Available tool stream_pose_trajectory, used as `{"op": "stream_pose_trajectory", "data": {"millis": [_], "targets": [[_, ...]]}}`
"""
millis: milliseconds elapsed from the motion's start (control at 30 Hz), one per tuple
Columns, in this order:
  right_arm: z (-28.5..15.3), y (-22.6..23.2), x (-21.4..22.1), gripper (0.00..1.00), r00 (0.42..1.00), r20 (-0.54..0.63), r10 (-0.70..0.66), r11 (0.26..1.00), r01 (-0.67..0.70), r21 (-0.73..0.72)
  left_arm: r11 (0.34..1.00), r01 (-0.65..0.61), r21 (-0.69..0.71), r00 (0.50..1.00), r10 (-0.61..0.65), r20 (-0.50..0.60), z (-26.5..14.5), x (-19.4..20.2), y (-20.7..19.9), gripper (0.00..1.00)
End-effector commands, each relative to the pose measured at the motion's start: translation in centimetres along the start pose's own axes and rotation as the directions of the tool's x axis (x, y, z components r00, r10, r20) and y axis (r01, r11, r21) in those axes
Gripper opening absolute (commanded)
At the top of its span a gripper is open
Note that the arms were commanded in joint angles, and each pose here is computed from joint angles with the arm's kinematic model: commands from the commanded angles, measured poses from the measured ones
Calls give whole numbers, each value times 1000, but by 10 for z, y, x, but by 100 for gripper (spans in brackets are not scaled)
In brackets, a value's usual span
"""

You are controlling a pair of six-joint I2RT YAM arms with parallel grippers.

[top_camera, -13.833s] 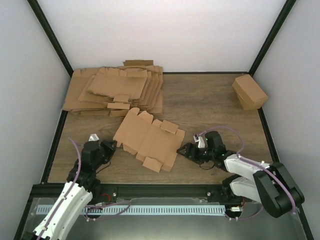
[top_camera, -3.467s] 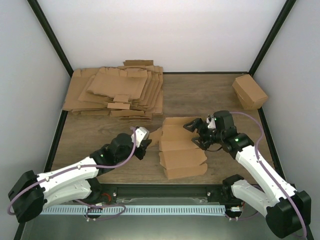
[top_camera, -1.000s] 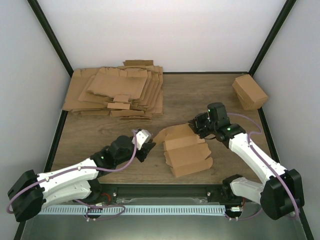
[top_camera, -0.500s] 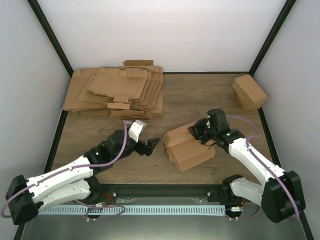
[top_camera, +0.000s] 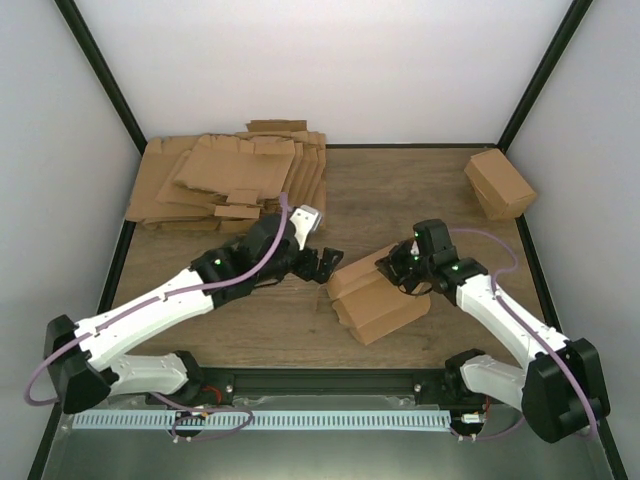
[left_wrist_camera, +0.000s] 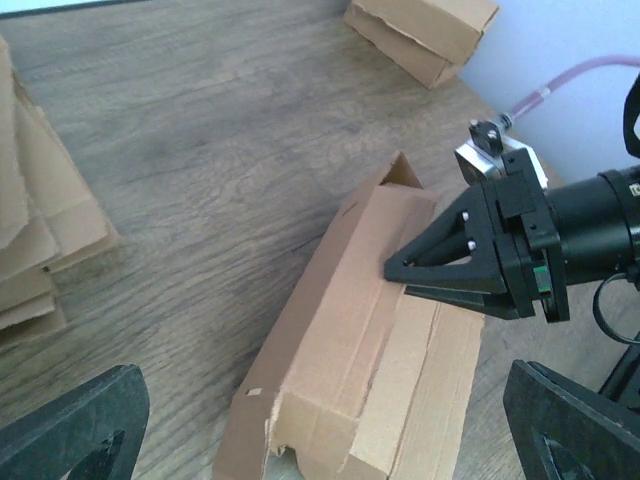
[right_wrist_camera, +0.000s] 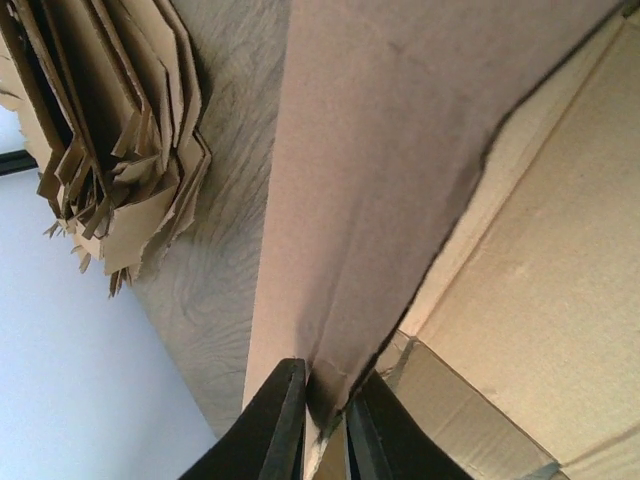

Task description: Fold the paper box

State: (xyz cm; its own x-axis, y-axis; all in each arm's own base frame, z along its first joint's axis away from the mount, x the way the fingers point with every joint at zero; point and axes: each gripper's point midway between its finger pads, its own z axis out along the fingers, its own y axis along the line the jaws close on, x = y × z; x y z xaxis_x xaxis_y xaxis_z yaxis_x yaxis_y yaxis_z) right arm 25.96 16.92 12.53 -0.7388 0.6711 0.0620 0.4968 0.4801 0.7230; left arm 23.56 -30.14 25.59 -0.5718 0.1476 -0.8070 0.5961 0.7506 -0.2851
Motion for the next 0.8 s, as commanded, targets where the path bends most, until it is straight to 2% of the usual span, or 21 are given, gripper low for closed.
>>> {"op": "stream_pose_trajectory", "data": {"millis": [0,167,400,700,767], "targets": [[-4,13,0,14,998,-15,-64,998,64,9,998,-36,53,993,42,-110,13,7,-11,100],[-1,17,-1,16,996,-23,-90,996,90,-4,993,-54,104,978,73,-197,36,15,-18,100],[4,17,-4,21,991,-7,-135,991,135,-16,983,-16,185,963,65,-261,60,26,-17,100],[4,26,-11,33,961,47,-271,960,274,-65,976,-40,213,929,115,-351,97,47,-12,100],[2,25,-15,40,954,68,-292,954,295,-51,978,-44,205,922,119,-368,106,50,-7,100]]}}
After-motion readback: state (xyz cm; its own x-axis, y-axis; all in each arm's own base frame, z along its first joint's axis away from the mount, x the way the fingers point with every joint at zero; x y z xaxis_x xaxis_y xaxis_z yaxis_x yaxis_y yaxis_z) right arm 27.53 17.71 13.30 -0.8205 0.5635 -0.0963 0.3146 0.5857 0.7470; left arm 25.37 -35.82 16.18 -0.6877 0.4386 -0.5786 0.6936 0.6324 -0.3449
